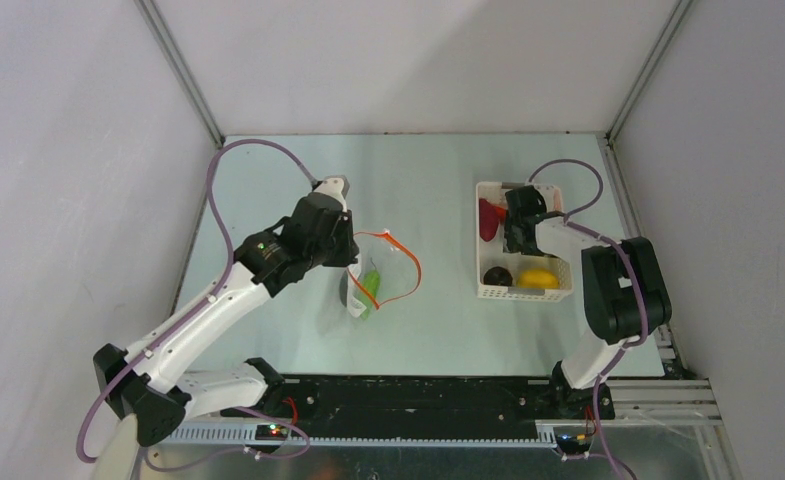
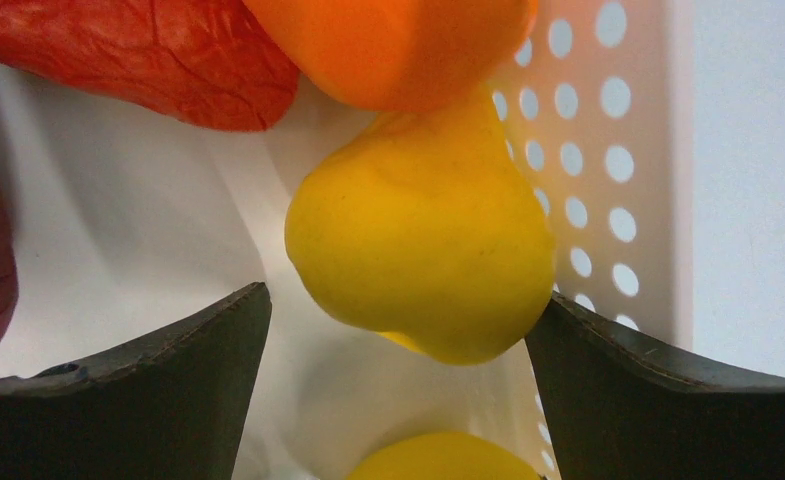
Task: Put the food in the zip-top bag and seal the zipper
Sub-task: Pick up the fake fruit from the bin.
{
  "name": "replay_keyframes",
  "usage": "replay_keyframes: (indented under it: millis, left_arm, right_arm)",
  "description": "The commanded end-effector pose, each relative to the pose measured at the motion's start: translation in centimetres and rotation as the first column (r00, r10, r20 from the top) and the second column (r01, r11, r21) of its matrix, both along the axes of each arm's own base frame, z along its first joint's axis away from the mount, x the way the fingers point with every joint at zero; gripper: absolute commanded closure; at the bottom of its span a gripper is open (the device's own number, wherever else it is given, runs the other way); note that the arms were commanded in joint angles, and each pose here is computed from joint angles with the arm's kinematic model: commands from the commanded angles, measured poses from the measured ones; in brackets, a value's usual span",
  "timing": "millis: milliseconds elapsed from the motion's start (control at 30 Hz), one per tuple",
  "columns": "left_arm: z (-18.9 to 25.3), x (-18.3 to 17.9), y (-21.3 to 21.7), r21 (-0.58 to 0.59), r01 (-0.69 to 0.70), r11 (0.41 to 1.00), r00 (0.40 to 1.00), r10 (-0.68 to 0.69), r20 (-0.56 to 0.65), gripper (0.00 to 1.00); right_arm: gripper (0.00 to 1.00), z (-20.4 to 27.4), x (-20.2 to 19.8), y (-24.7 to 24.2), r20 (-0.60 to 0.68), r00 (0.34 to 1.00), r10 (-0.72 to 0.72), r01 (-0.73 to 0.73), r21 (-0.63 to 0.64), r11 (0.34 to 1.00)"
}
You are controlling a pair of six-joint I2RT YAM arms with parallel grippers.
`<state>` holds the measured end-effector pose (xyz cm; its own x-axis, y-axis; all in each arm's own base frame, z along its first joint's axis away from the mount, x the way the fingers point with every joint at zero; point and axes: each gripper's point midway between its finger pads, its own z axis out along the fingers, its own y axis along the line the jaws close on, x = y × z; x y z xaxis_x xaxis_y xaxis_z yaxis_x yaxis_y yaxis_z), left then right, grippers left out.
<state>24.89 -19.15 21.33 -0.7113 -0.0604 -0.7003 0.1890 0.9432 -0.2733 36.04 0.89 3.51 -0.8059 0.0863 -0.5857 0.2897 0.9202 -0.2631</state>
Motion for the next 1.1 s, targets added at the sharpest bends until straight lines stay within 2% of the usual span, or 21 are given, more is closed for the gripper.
replay_keyframes:
  millis: [0, 267, 467, 600, 700, 833, 1000, 1067]
  left_arm:
    - [0.6, 0.6, 0.1, -0.01, -0.008, 1.0, 1.0, 0.009, 0.023, 1.0]
    - [1.0, 0.9, 0.8, 0.008, -0.038, 0.999, 0.998, 0.037, 0.041, 1.0]
    - [1.5, 0.9, 1.1, -0.01, -0.043, 0.999, 0.997, 0.043, 0.064, 1.0]
    - [1.5, 0.7, 0.9, -0.017, -0.031, 0.999, 0.998, 0.032, 0.058, 1.0]
    - [1.5, 0.5, 0.7, -0.029, -0.021, 0.999, 0.998, 0.023, 0.052, 1.0]
    - [1.7, 0.3, 0.5, -0.043, -0.012, 0.999, 0.999, 0.014, 0.052, 1.0]
    - [1.9, 0.4, 0.9, -0.035, -0.026, 0.999, 0.998, 0.028, 0.063, 1.0]
    - [2.0, 0.4, 0.9, -0.039, -0.024, 0.999, 0.998, 0.027, 0.065, 1.0]
  right_arm:
    - [0.02, 0.8, 3.0, 0.8, 0.073, 0.995, 0.074, -0.075, 0.015, 0.997]
    - [0.05, 0.4, 3.9, 0.3, 0.087, 0.994, 0.059, -0.059, -0.009, 0.998]
    - [0.21, 1.1, 4.0, 0.7, 0.109, 0.992, 0.06, -0.062, 0.02, 0.998]
    - [0.36, 3.8, 3.5, 0.4, 0.151, 0.987, 0.048, -0.051, 0.019, 0.999]
    - [0.39, 5.9, 2.9, 0.0, 0.182, 0.983, 0.032, -0.035, 0.015, 0.999]
    - [0.45, 9.3, 1.6, 0.6, 0.244, 0.969, 0.027, -0.048, 0.081, 0.996]
    - [0.48, 14.5, 0.3, 4.0, 0.373, 0.924, 0.087, -0.188, 0.242, 0.952]
    - [0.5, 16.9, -0.6, 6.1, 0.436, 0.889, 0.14, -0.292, 0.303, 0.907]
